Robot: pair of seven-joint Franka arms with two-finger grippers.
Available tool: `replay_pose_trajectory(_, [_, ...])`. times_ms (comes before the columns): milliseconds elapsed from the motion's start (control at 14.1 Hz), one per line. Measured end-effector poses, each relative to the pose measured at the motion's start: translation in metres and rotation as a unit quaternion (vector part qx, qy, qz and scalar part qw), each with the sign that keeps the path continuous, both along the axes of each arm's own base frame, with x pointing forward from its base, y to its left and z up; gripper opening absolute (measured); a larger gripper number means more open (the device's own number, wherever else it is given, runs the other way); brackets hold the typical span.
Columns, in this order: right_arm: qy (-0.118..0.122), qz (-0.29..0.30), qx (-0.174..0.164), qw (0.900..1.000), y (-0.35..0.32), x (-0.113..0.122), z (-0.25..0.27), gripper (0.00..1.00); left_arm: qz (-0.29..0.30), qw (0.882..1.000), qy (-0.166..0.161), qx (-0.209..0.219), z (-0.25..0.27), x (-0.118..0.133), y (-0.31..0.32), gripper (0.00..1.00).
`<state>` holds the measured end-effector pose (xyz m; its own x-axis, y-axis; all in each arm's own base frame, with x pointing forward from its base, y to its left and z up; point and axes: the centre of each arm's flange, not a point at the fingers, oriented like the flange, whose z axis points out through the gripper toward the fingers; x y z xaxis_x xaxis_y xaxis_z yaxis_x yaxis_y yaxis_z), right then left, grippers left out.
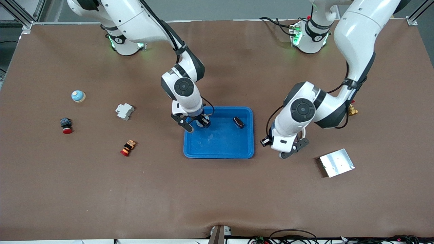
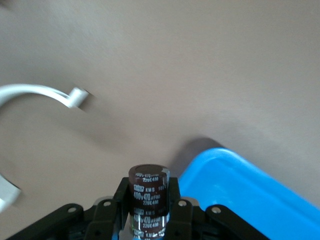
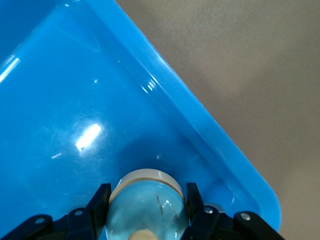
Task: Place electrolytic capacitor and blue bell in tray
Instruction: 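Release the bell into the tray while the left gripper carries the capacitor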
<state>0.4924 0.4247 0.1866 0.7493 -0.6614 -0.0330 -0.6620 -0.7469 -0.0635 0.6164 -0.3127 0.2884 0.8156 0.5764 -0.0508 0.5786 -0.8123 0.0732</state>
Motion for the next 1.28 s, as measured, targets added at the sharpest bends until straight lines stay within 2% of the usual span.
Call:
replay_pose_trajectory(213, [0.001,0.001,-0.001,1.0,0.001,-0.001,-0.007,0.66,0.074,0.997,0.015,-0.012,-0.014,-0.001,-0.031,0.34])
replay_pose_trajectory(497, [0.001,0.0,-0.001,1.0,0.002,0.0,-0.007,0.66,0.158,0.987,0.035,-0.017,-0.029,-0.013,-0.067,0.34])
replay_pose_trajectory(568, [0.001,-0.002,-0.001,1.0,0.002,0.0,-0.007,0.71,0.175,0.984,0.039,-0.019,-0.034,-0.017,-0.074,0.34])
replay_pose_trajectory(780, [0.003,-0.004,-0.002,1.0,0.002,0.001,-0.012,0.99,0.22,0.974,0.039,-0.041,-0.049,-0.021,-0.091,0.34])
replay_pose_trajectory(993, [0.001,-0.007,-0.003,1.0,0.003,0.009,-0.004,1.0,0.256,0.964,0.044,-0.06,-0.068,-0.026,-0.102,0.34])
replay_pose_trajectory(1277, [0.034,-0.001,-0.032,0.999,0.008,0.023,0.021,1.0,0.262,0.962,0.045,-0.054,-0.079,-0.024,-0.099,0.34])
